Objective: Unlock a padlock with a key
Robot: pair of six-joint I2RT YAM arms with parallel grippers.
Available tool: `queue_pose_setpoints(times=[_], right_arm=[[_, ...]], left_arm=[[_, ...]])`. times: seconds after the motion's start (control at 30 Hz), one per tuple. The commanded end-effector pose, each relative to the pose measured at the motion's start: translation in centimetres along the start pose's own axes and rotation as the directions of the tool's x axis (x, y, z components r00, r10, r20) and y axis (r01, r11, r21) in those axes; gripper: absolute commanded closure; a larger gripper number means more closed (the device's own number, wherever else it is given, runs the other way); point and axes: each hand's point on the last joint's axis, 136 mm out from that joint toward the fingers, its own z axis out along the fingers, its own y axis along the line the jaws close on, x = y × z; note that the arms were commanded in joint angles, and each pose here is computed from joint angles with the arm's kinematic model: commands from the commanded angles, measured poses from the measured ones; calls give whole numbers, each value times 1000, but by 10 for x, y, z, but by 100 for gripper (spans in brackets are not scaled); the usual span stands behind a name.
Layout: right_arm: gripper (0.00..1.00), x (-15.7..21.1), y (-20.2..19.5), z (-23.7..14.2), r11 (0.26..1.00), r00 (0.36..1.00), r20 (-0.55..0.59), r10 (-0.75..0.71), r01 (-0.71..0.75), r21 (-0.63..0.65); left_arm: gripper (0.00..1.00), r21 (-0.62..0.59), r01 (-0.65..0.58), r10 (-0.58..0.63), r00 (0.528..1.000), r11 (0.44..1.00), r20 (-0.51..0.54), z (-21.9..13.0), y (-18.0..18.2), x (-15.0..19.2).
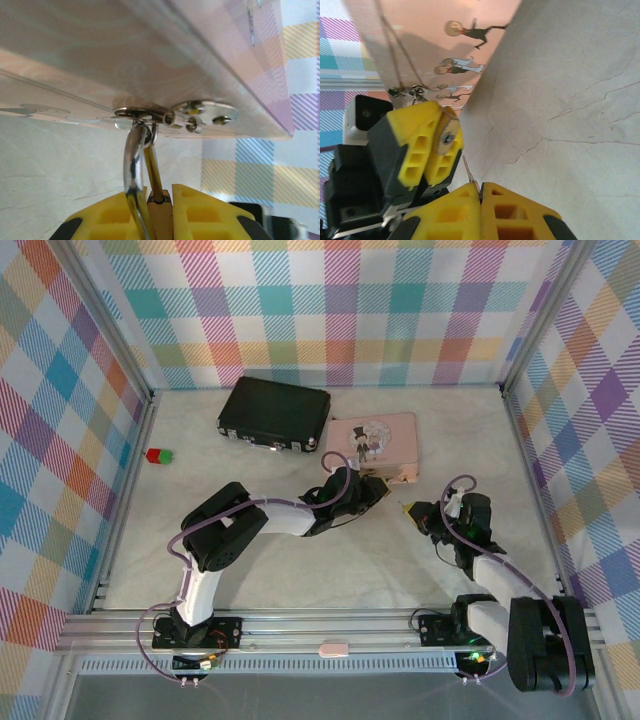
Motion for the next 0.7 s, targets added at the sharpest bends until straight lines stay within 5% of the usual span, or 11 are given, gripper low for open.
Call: queue_pose_setpoints(times=[0.0, 0.67], right_arm=[[100, -8, 19, 4, 995, 1000, 6, -12, 12, -95], [100, -22, 41, 19, 985, 999, -2, -38, 37, -171]], left_arm=[[100, 184, 41, -40, 999, 982, -14, -11, -54, -6], [100, 193, 43, -43, 999, 980, -4, -9, -57, -9]])
